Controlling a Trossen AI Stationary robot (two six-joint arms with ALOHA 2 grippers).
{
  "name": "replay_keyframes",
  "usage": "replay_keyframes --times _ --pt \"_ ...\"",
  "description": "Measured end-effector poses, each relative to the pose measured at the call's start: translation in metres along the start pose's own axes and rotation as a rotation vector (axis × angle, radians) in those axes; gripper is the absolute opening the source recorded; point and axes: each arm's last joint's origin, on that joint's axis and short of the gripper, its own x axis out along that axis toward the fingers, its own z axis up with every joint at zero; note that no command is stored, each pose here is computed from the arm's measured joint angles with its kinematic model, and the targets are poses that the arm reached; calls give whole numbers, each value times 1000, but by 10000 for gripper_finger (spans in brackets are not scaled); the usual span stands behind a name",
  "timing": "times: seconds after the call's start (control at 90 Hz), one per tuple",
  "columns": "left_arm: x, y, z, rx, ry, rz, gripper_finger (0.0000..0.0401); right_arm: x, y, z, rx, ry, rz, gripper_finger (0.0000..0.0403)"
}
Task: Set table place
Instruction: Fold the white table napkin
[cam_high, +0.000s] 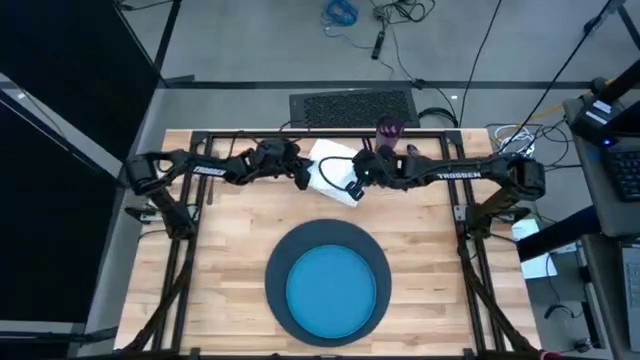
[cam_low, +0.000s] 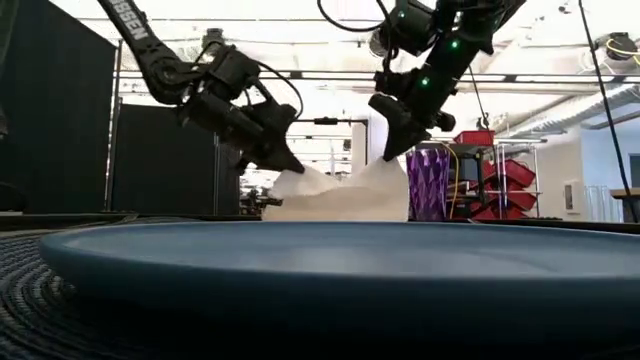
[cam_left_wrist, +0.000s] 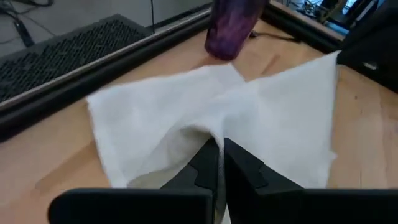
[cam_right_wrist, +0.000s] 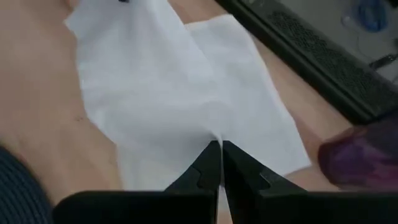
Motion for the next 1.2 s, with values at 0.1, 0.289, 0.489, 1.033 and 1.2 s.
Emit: replay_keyframes --times 0.1,0.289,0.489,1.033,1.2 --pt "10 -1 8 1 -5 -3 1 0 0 0 -1 -1 -1 18" --pt "20 -5 10 7 25 -87 35 0 -1 -2 36 16 -11 97" --pt "22 -5 10 12 13 -82 103 0 -2 -3 27 24 -41 181" --pt "19 22 5 -60 89 74 151 -1 30 -17 -42 72 87 205" --pt "17 5 -13 3 265 16 151 25 37 -29 -83 138 60 199"
